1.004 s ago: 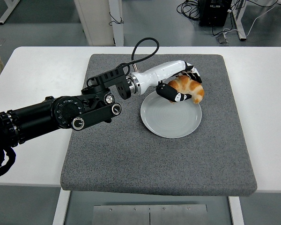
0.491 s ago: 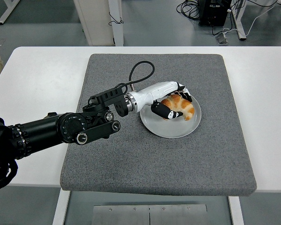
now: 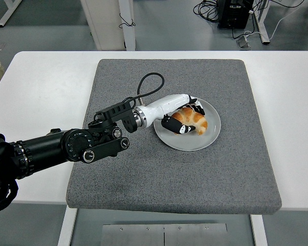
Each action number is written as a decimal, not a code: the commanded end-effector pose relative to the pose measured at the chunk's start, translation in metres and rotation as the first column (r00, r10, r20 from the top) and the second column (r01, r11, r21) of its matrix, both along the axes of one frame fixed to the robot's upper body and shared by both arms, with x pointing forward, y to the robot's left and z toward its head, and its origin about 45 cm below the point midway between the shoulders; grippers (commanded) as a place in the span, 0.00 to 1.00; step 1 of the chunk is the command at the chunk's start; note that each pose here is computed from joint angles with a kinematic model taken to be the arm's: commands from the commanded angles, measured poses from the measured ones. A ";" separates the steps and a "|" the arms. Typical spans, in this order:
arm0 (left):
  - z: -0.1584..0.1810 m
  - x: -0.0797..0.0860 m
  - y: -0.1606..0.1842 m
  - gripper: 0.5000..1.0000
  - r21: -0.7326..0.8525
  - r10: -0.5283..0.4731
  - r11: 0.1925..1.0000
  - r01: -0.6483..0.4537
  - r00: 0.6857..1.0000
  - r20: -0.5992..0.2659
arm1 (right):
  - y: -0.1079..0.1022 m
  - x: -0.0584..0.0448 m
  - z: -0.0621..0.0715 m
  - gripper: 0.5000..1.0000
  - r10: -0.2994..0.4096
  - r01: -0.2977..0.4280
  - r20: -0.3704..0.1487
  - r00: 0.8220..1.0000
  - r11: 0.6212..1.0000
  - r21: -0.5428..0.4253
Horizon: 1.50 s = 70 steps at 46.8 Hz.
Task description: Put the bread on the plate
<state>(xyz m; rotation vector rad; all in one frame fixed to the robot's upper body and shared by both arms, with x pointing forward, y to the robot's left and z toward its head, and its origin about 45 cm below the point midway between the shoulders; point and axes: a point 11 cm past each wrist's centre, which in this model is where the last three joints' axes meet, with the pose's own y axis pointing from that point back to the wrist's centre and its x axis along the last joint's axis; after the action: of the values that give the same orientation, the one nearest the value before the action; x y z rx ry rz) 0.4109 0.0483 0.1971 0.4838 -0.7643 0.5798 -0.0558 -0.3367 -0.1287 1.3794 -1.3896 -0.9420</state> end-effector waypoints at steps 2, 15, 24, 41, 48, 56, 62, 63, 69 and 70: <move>-0.001 -0.001 0.000 0.00 -0.001 0.001 1.000 -0.001 1.000 -0.002 | 0.000 0.000 0.000 1.00 0.000 0.000 0.000 1.000 1.000 0.000; -0.003 -0.001 0.002 0.00 -0.002 0.011 1.000 -0.011 1.000 0.002 | 0.000 0.000 0.000 1.00 0.000 0.000 0.000 1.000 1.000 0.000; -0.005 -0.002 0.003 0.00 -0.004 0.015 1.000 -0.015 1.000 -0.001 | 0.000 0.000 0.000 1.00 0.000 0.000 0.000 1.000 1.000 0.000; -0.013 -0.006 0.006 0.00 0.016 0.016 1.000 -0.016 1.000 0.004 | 0.000 0.000 0.000 1.00 0.000 0.000 0.000 1.000 1.000 0.000; -0.010 -0.003 0.006 0.00 0.011 0.022 1.000 -0.022 1.000 0.005 | 0.000 0.000 0.000 1.00 0.000 0.000 0.000 1.000 1.000 0.000; -0.009 -0.003 0.006 0.89 -0.006 0.029 1.000 -0.029 1.000 -0.004 | 0.000 0.000 0.000 1.00 0.000 0.000 0.000 1.000 1.000 0.000; -0.007 -0.003 0.006 0.94 -0.009 0.028 1.000 -0.028 1.000 -0.001 | 0.000 0.000 0.000 1.00 0.000 0.000 0.000 1.000 1.000 0.000; -0.006 -0.002 0.005 0.94 -0.010 0.028 1.000 -0.028 1.000 0.001 | 0.000 0.000 0.000 1.00 0.000 0.000 0.000 1.000 1.000 0.000; 0.004 0.003 0.006 0.94 -0.035 0.040 0.999 -0.040 0.999 0.009 | 0.000 0.000 0.000 1.00 0.000 0.000 0.000 1.000 1.000 0.000; 0.007 0.003 0.005 0.94 -0.044 0.042 0.998 -0.041 0.999 0.009 | 0.000 0.000 0.000 1.00 0.002 -0.002 0.000 1.000 1.000 0.000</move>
<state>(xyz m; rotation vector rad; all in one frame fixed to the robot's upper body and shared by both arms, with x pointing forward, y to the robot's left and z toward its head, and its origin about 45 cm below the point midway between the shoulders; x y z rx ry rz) 0.4113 0.0537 0.1974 0.4721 -0.7557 0.6207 -0.0558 -0.3367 -0.1287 1.3795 -1.3897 -0.9419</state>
